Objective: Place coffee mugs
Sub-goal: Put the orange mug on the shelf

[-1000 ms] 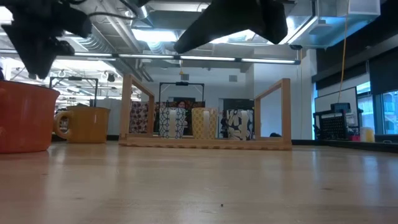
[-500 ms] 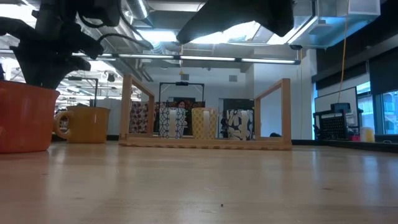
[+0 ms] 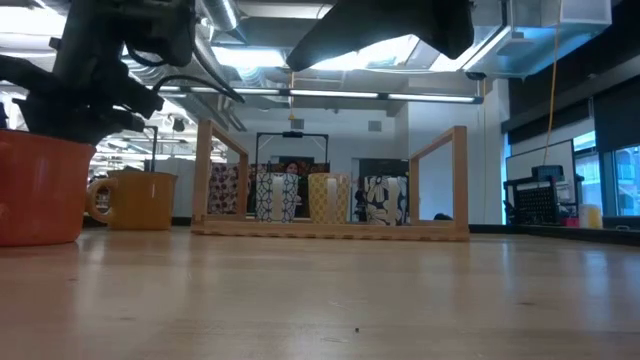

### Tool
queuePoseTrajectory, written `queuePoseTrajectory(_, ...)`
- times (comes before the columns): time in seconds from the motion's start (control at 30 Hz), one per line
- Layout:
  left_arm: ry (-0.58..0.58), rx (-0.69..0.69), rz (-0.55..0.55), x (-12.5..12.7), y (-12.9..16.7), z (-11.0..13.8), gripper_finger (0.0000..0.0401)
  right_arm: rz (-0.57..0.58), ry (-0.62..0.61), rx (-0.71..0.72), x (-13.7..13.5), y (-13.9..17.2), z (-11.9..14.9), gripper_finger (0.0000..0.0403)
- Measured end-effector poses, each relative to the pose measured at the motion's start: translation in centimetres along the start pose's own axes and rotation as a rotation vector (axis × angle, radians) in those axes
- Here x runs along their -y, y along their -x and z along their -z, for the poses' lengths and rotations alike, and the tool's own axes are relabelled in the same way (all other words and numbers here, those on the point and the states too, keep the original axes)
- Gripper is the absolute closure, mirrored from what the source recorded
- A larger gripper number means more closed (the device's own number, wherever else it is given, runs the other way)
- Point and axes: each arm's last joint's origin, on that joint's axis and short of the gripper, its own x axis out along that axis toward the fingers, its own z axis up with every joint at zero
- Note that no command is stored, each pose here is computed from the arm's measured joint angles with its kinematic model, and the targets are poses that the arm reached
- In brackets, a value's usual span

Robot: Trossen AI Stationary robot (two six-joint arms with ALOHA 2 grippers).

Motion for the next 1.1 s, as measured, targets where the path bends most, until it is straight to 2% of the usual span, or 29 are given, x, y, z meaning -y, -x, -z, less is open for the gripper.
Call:
queuePoseTrajectory(0.23, -0.057, 0.025, 0.028, 0.1, 0.2, -0.2, 0.0375, 0.018, 0.004, 0.020, 0.1, 0.0, 0.0, 0.0174)
queuePoseTrajectory(0.5, -0.075, 0.033, 0.044, 0.1, 0.4, -0.3, 0.0375, 0.018, 0.001, 0.023, 0.1, 0.1, -0.1, 0.0174)
queuePoseTrajectory(0.57, -0.086, 0.053, 0.036, 0.3, 1.3, -0.5, 0.0382, 0.024, -0.001, 0.037, 0.1, 0.5, -0.5, 0.0174)
queuePoseTrajectory(0.7, -0.078, 0.120, -0.049, 0.4, 3.8, -1.1, 0.0385, 0.066, 0.005, 0.074, 0.9, 2.0, -2.5, 0.0174)
queuePoseTrajectory(0.83, -0.097, 0.212, 0.004, 0.9, 6.5, -1.7, 0.0385, 0.147, 0.019, 0.081, 2.6, 3.6, -4.9, 0.0174)
queuePoseTrajectory(1.0, -0.101, 0.348, -0.024, 0.8, 9.7, -2.5, 0.0385, 0.221, 0.019, 0.075, 4.6, 5.3, -7.4, 0.0174)
queuePoseTrajectory(1.1, -0.125, 0.415, -0.005, 0.9, 11.2, -2.8, 0.0385, 0.274, 0.028, 0.077, 5.9, 6.2, -8.7, 0.0174)
